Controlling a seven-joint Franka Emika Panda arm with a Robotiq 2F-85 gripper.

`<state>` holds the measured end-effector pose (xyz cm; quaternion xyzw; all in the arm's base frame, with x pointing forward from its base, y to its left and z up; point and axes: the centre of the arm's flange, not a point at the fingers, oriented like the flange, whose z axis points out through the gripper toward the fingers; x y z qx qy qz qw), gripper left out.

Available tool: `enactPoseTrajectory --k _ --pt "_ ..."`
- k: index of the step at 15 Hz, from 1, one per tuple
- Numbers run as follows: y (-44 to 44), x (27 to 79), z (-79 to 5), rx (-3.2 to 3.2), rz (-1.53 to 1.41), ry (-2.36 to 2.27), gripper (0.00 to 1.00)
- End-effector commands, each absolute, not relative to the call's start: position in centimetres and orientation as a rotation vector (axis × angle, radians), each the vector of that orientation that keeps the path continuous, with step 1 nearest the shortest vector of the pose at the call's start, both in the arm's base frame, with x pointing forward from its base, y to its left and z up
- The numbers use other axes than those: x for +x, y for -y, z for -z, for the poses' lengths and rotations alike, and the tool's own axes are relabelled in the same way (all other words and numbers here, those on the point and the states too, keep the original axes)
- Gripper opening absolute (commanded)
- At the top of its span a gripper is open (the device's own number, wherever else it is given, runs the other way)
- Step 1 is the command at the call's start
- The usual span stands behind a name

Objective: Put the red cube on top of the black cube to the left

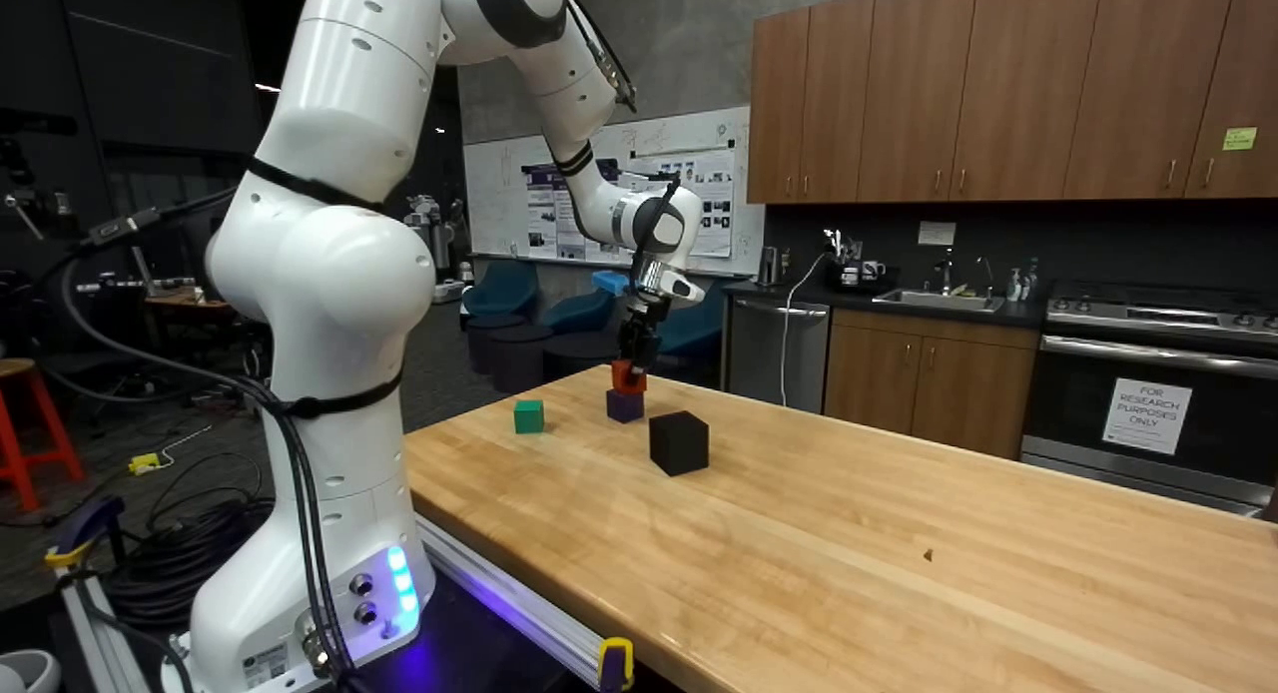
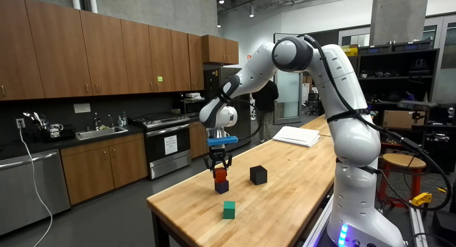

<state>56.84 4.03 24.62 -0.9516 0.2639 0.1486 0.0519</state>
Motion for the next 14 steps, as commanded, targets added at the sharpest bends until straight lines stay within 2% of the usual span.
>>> enactPoseTrajectory --k 1,14 --pt "-3.73 56.05 -25.69 -2.888 -0.463 -0.800 0.30" --pt "-3.67 56.00 -25.77 -2.923 -0.509 -0.658 0.30"
